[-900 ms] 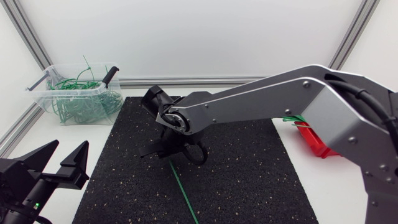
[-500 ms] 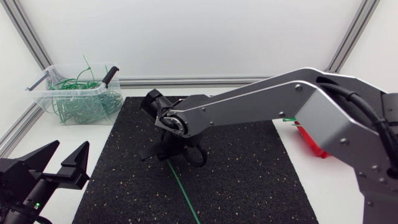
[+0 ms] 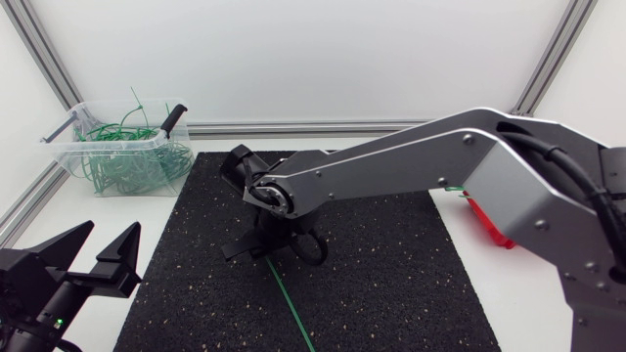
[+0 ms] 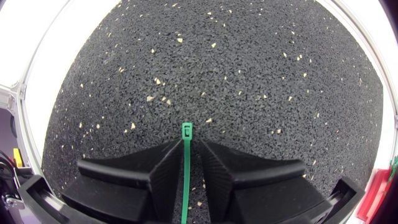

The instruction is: Take a green cable tie from the red box, thread the tail through the head to close it, then place it in the transparent bin on the left.

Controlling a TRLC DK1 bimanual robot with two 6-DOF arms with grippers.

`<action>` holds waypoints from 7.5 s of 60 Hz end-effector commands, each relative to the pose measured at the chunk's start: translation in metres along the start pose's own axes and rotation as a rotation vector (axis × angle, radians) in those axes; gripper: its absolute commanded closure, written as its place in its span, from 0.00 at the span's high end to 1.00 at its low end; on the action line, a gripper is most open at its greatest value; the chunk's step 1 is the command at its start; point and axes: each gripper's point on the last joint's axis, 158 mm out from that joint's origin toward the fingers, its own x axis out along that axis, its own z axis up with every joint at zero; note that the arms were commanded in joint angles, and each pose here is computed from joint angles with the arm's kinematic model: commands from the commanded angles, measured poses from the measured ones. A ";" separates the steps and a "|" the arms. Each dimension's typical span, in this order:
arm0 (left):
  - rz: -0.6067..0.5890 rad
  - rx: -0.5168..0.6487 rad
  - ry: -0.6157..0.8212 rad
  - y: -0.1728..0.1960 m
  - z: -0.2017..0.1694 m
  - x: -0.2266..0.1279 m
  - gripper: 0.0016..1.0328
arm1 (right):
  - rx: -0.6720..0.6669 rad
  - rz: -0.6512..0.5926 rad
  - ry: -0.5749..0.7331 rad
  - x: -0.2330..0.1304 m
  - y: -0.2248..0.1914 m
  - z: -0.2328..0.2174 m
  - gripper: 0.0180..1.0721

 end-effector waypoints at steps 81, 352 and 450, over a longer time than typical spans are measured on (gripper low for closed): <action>-0.005 -0.003 0.084 0.000 -0.029 0.002 0.94 | -0.120 -0.041 0.169 -0.002 -0.002 -0.084 0.27; -0.426 0.009 0.669 -0.108 -0.009 0.039 0.90 | -0.027 -0.176 0.039 -0.085 -0.066 -0.076 0.05; -0.586 -0.127 0.754 -0.165 0.018 0.057 0.83 | -0.341 -0.463 -0.361 -0.127 -0.027 -0.015 0.05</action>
